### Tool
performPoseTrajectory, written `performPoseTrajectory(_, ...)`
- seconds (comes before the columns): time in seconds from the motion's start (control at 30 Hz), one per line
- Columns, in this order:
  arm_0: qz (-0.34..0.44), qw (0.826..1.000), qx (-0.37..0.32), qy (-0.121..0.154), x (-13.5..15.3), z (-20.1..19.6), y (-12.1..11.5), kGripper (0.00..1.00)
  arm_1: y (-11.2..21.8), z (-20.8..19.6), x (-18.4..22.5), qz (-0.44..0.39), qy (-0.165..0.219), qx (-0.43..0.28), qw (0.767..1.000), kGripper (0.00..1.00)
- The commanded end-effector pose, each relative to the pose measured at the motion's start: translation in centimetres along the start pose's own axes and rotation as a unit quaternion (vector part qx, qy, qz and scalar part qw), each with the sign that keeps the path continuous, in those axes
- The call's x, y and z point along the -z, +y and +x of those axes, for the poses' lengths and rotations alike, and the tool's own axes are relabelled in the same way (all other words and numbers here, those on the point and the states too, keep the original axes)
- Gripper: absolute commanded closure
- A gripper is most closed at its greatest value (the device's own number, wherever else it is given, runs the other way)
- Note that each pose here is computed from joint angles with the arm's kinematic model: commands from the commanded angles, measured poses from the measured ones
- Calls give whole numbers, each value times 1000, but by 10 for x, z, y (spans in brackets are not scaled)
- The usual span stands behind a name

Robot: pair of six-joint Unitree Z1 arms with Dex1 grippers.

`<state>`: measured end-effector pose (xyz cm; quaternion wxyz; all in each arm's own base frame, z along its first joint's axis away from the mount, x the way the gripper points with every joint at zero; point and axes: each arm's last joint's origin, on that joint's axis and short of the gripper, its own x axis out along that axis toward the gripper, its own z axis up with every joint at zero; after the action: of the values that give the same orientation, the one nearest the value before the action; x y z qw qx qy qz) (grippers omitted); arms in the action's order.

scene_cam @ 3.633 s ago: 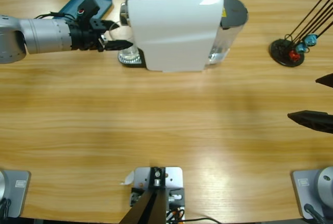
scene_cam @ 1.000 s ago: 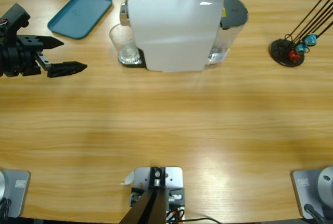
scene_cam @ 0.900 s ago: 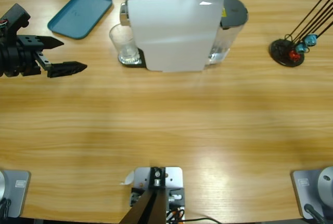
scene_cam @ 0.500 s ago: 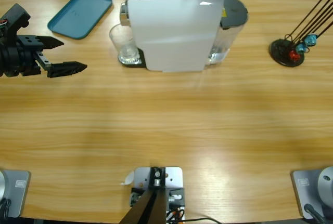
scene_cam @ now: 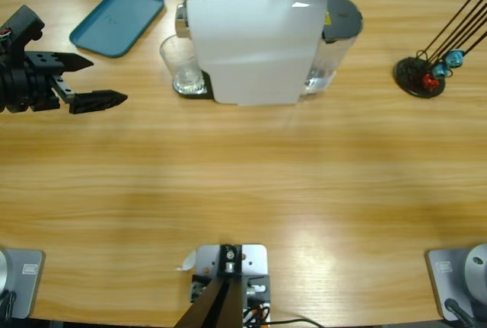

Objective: Pour coffee

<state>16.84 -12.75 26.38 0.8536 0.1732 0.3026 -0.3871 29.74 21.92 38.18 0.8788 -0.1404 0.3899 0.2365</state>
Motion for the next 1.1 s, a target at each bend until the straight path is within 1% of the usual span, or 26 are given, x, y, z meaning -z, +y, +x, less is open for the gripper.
performPoseTrajectory(0.03,2,1000,7,22,7,8,-1,2,-3,8,0,-3,10,2,1000,1000)
performPoseTrajectory(0.07,2,1000,7,21,7,7,-1,0,-3,-3,-5,-6,3,-8,1000,992)
performPoseTrajectory(0.1,2,1000,7,20,7,7,-2,1,-4,-20,-10,-9,9,-23,1000,576)
performPoseTrajectory(0.13,2,1000,7,19,7,6,-2,2,-5,-34,-13,-11,1,-26,1000,277)
performPoseTrajectory(0.17,2,1000,6,17,7,5,-2,1,-6,-48,-16,-13,-15,-28,999,69)
performPoseTrajectory(0.2,2,1000,6,16,7,4,-2,0,-7,-58,-18,-13,-25,-29,999,3)
performPoseTrajectory(0.33,2,1000,7,13,6,3,-2,0,-7,-68,-11,0,-17,-34,999,0)
performPoseTrajectory(0.43,2,1000,6,11,7,1,-2,1,-6,-62,-2,3,1,-44,999,0)
performPoseTrajectory(0.5,1,1000,7,11,7,1,-2,1,-5,-61,0,6,6,-45,999,0)
performPoseTrajectory(0.77,1,1000,6,10,7,0,-3,0,-5,-58,1,12,12,-44,999,0)
performPoseTrajectory(1.1,2,1000,7,8,8,-1,-3,0,-5,-58,0,12,11,-43,999,0)
